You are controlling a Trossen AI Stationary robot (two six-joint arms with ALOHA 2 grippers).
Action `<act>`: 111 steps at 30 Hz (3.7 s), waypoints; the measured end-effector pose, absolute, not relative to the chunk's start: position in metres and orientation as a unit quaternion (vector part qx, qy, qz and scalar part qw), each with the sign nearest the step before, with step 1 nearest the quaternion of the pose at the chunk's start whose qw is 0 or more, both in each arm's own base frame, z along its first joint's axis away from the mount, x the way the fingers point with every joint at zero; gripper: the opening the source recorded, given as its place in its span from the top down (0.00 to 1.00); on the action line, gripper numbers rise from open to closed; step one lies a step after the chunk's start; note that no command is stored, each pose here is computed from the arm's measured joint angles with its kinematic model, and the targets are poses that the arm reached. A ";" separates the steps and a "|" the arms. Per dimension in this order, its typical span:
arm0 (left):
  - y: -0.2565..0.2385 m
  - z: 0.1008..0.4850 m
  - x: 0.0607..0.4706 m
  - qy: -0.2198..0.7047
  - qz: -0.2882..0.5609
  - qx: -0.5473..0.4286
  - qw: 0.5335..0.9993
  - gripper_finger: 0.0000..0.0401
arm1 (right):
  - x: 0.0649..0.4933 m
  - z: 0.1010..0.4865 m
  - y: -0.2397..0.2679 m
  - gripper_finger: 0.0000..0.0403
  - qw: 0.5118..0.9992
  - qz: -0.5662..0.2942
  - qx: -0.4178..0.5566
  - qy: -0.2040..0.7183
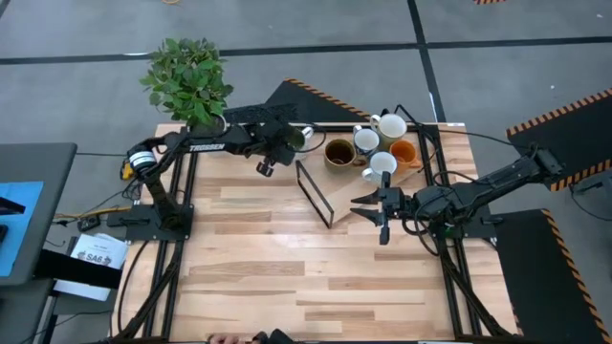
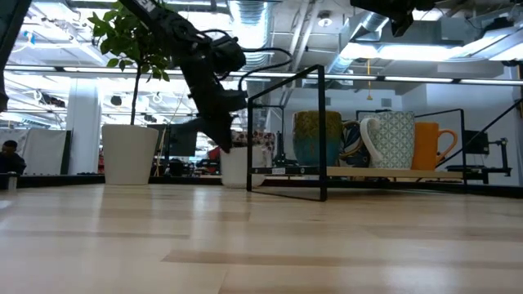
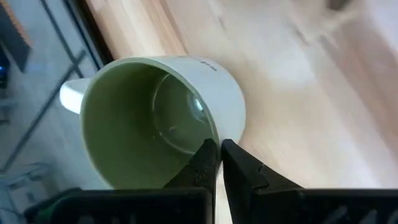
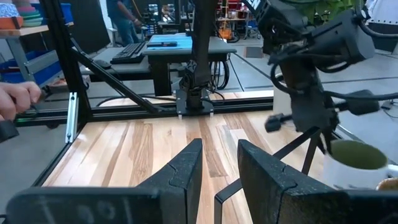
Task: Place coffee mugs
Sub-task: Put the white mug on the shelf
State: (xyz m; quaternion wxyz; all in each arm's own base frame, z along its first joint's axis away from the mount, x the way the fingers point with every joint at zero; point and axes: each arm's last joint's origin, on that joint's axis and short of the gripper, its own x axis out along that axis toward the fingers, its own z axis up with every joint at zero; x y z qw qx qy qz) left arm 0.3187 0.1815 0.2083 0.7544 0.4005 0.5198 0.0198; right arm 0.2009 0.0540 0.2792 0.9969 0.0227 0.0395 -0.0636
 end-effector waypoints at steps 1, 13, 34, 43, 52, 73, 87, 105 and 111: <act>0.179 0.210 0.316 0.526 0.018 0.394 0.754 1.00 | 0.201 0.279 0.054 0.68 0.997 -0.064 0.023 0.040; 0.126 0.245 0.287 0.594 0.055 0.297 0.745 1.00 | 0.201 0.280 0.054 0.68 0.997 -0.063 0.024 0.035; -0.061 0.271 0.274 0.527 -0.020 0.270 0.805 1.00 | 0.201 0.282 0.054 0.68 0.997 -0.063 0.028 0.028; -0.072 0.271 0.269 0.519 0.052 0.277 0.807 1.00 | 0.201 0.283 0.054 0.68 0.997 -0.063 0.042 0.022; -0.028 0.267 0.272 0.577 0.029 0.211 0.789 1.00 | 0.201 0.283 0.054 0.68 0.997 -0.063 0.042 0.022; 0.009 0.197 0.270 0.574 0.009 0.114 0.811 1.00 | 0.201 0.283 0.054 0.68 0.997 -0.062 0.043 0.022; -0.037 0.177 0.322 0.549 -0.066 0.133 0.823 1.00 | 0.201 0.284 0.054 0.68 0.997 -0.061 0.046 0.014; -0.125 0.180 0.441 0.445 -0.239 0.239 0.829 1.00 | 0.201 0.285 0.055 0.68 0.997 -0.058 0.045 0.009; -0.134 0.170 0.481 0.401 -0.265 0.292 0.826 1.00 | 0.201 0.285 0.055 0.68 0.997 -0.058 0.043 0.009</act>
